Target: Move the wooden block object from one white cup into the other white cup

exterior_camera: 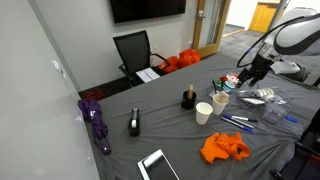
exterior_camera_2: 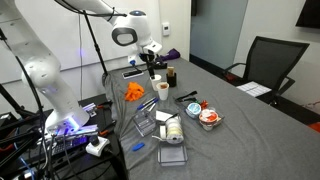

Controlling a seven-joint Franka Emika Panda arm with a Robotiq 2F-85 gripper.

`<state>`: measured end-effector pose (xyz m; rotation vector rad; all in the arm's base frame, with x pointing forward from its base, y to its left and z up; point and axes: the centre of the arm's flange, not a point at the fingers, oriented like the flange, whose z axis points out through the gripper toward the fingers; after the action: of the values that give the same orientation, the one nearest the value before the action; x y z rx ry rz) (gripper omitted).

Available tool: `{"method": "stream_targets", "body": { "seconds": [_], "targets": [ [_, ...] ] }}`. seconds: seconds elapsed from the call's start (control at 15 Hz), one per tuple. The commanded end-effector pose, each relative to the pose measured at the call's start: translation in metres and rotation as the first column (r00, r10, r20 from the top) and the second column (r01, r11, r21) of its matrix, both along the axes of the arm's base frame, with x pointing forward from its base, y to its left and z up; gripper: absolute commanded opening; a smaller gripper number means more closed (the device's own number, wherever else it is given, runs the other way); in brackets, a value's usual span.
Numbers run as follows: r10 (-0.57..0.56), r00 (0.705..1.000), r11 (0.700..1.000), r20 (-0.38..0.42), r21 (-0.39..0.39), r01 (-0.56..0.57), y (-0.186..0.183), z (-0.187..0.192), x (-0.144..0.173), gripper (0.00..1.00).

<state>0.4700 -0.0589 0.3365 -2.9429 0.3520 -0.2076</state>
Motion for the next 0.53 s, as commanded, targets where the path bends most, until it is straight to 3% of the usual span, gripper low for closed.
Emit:
{"method": "stream_targets", "body": {
  "seconds": [0.0,0.47],
  "targets": [
    [-0.009,1.0,1.0,-0.026,0.015,0.01,0.006,-0.03,0.036,1.0],
    [0.005,0.997,1.0,-0.073,0.001,-0.005,0.017,-0.058,0.084,1.0]
  ]
}}
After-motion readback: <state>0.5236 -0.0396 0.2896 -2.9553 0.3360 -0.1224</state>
